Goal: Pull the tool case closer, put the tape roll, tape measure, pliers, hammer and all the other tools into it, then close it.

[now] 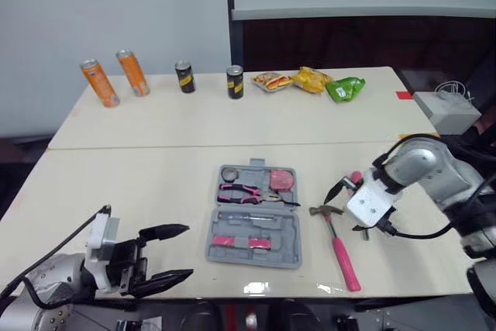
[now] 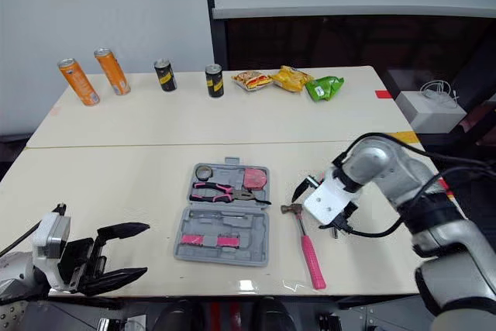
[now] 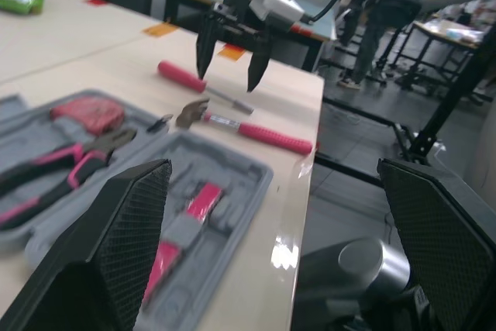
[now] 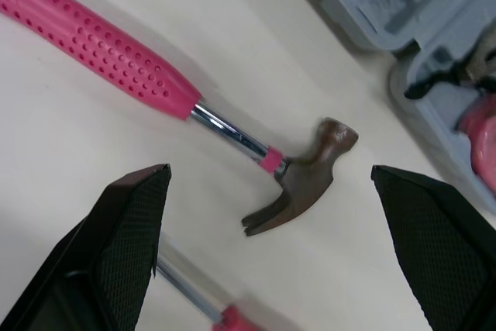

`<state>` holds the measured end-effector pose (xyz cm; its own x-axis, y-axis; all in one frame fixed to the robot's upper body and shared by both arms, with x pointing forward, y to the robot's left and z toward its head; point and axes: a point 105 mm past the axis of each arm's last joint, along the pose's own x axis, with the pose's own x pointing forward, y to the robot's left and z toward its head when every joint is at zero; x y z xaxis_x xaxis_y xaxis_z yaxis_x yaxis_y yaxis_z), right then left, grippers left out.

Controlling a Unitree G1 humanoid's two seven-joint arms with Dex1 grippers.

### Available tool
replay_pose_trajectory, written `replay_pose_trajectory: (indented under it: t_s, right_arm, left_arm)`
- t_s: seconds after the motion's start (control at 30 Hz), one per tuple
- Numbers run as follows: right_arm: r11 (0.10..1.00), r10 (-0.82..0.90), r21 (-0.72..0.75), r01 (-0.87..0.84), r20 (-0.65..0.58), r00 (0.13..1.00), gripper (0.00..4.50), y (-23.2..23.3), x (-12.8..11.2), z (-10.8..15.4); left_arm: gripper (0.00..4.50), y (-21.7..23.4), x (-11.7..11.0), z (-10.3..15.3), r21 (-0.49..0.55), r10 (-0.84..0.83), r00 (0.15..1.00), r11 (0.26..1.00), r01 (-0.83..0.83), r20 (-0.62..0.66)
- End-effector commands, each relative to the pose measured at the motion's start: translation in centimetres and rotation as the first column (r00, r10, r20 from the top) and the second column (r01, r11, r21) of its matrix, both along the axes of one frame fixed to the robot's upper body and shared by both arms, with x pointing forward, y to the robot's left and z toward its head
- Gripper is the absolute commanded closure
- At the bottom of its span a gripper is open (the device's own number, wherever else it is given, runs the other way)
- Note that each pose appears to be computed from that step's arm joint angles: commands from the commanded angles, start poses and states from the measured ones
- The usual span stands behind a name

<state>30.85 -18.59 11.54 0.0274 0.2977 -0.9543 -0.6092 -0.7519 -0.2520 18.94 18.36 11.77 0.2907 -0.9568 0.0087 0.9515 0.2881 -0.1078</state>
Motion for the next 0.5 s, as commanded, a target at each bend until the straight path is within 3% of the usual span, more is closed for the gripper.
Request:
replay_pose_trajectory:
  t_s: [0.03,0.47,0.5]
  right_arm:
    - [0.993,0.098,-0.067,-0.097,0.003,0.995,0.21,-0.4,0.2,-0.6]
    - [0.966,0.198,-0.159,-0.205,-0.059,0.978,0.21,1.3,1.5,-3.4]
    - [0.964,0.2,-0.165,-0.208,-0.06,0.978,0.45,1.4,1.6,-3.6]
  left_arm:
    - [0.0,0.8,0.0,0.6,0.015,0.022,0.998,1.0,-0.023,0.058]
    - [0.0,0.3,-1.0,0.1,-0.007,0.063,0.996,0.998,-0.063,0.067]
    - [0.0,0.3,-1.1,0.1,-0.008,0.066,0.996,0.998,-0.065,0.067]
